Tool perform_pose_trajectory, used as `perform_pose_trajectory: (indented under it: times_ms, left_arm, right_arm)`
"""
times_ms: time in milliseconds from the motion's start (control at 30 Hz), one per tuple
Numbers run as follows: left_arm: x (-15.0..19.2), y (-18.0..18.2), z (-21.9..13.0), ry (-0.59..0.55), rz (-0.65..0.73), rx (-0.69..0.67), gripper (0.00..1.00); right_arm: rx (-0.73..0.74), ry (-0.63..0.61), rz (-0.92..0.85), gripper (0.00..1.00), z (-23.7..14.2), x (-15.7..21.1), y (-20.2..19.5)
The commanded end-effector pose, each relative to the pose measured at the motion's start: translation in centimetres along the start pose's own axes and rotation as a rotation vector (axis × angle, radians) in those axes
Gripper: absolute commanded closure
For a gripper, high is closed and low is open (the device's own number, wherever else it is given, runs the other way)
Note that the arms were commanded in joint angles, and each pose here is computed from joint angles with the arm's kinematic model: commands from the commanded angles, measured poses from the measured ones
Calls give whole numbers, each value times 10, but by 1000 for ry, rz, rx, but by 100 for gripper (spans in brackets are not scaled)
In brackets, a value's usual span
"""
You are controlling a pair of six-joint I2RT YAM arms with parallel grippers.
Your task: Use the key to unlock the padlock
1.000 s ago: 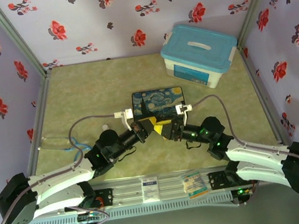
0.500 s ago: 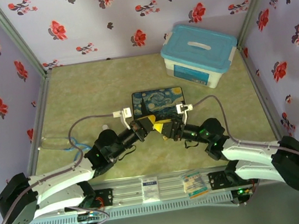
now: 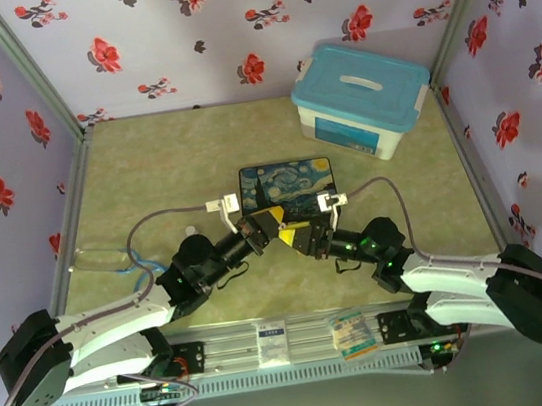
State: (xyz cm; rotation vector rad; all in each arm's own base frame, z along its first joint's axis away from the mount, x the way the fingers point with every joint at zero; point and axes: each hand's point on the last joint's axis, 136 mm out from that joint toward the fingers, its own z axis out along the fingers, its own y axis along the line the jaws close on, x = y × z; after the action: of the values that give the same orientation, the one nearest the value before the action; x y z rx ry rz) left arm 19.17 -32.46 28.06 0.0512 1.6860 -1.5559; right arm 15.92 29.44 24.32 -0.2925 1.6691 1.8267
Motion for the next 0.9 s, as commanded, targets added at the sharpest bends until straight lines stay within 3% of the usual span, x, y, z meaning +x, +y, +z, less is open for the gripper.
perform_pose_trajectory:
  times_ms: [0,567,867]
  left_arm:
    - [-10,-12,3,-28,1,33,100]
    - [-5,-7,3,-15,-8,20,100]
    - [-3,-4,3,-12,-17,17,100]
  right_arm:
    - [-35,-36,-43,68,-3,-7,12]
    - [-67,-50,-73,79,1,-16,25]
    - [-49,-62,-85,73,2,-19,21]
